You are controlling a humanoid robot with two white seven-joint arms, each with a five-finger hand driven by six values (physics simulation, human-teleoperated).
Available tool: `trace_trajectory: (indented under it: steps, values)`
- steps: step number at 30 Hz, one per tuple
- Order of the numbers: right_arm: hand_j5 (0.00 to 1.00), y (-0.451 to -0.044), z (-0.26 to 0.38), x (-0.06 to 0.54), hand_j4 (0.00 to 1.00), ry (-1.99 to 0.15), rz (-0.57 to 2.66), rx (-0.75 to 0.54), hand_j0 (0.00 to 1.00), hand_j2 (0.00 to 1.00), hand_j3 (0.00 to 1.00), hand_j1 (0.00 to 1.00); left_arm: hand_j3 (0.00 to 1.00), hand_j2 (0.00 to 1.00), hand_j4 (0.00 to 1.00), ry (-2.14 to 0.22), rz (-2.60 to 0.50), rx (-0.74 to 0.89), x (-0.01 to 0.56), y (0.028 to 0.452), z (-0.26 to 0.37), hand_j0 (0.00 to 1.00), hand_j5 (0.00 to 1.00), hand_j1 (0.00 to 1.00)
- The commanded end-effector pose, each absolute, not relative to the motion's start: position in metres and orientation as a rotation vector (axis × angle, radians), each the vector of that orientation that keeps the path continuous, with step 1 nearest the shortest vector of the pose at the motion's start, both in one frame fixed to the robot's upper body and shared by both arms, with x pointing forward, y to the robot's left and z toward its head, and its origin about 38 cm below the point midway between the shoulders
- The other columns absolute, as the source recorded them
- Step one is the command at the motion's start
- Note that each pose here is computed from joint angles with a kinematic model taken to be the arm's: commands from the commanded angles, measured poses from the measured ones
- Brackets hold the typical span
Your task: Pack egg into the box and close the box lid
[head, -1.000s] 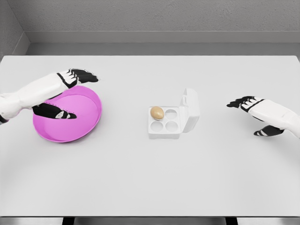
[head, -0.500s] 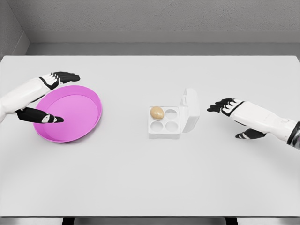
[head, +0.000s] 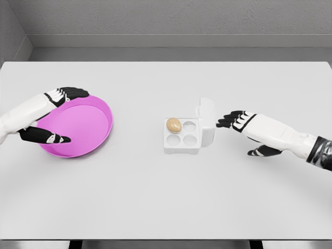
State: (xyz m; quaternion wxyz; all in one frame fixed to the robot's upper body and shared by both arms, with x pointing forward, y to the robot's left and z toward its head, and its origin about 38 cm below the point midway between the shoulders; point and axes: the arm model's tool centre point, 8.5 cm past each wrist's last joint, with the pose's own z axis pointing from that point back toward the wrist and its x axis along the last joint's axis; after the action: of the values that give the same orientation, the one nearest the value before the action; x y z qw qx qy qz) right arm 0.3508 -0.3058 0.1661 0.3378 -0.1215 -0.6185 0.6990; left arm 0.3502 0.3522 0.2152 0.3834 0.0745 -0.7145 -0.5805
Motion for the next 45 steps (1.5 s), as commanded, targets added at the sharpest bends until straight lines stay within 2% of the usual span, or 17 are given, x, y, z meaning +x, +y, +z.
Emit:
trace_trajectory:
  steps: [1,28,30,31,34,36,45]
  values:
    - [1.00,-0.304,0.168,0.350,1.00,-1.622,1.818,-0.309,1.00,1.00,1.00,1.00,1.00,1.00,1.00,-1.827,-1.464,0.200,0.351,0.356,0.218,1.00,1.00,1.00]
    - [1.00,-0.246,0.174,0.348,1.00,-1.760,1.861,-0.190,1.00,1.00,1.00,1.00,1.00,1.00,1.00,-1.827,-1.462,0.202,0.351,0.357,0.218,1.00,1.00,1.00]
    - [1.00,-0.263,0.193,0.356,1.00,-1.750,1.882,-0.264,1.00,1.00,1.00,1.00,1.00,1.00,1.00,-1.827,-1.465,0.203,0.351,0.357,0.218,1.00,1.00,1.00]
    - [1.00,-0.282,0.208,0.361,1.00,-1.732,1.887,-0.342,1.00,1.00,1.00,1.00,1.00,1.00,1.00,-1.827,-1.465,0.203,0.351,0.357,0.218,1.00,1.00,1.00]
    - [1.00,-0.317,0.212,0.359,1.00,-1.674,1.853,-0.429,1.00,1.00,1.00,1.00,1.00,1.00,1.00,-1.827,-1.470,0.204,0.351,0.355,0.219,1.00,1.00,1.00]
    - [1.00,-0.337,0.210,0.348,1.00,-1.659,1.827,-0.446,1.00,1.00,1.00,1.00,1.00,1.00,1.00,-1.829,-1.468,0.205,0.351,0.356,0.219,1.00,1.00,1.00]
    - [1.00,-0.338,0.206,0.346,1.00,-1.650,1.825,-0.436,1.00,1.00,1.00,1.00,1.00,1.00,1.00,-1.818,-1.469,0.210,0.351,0.358,0.218,1.00,1.00,1.00]
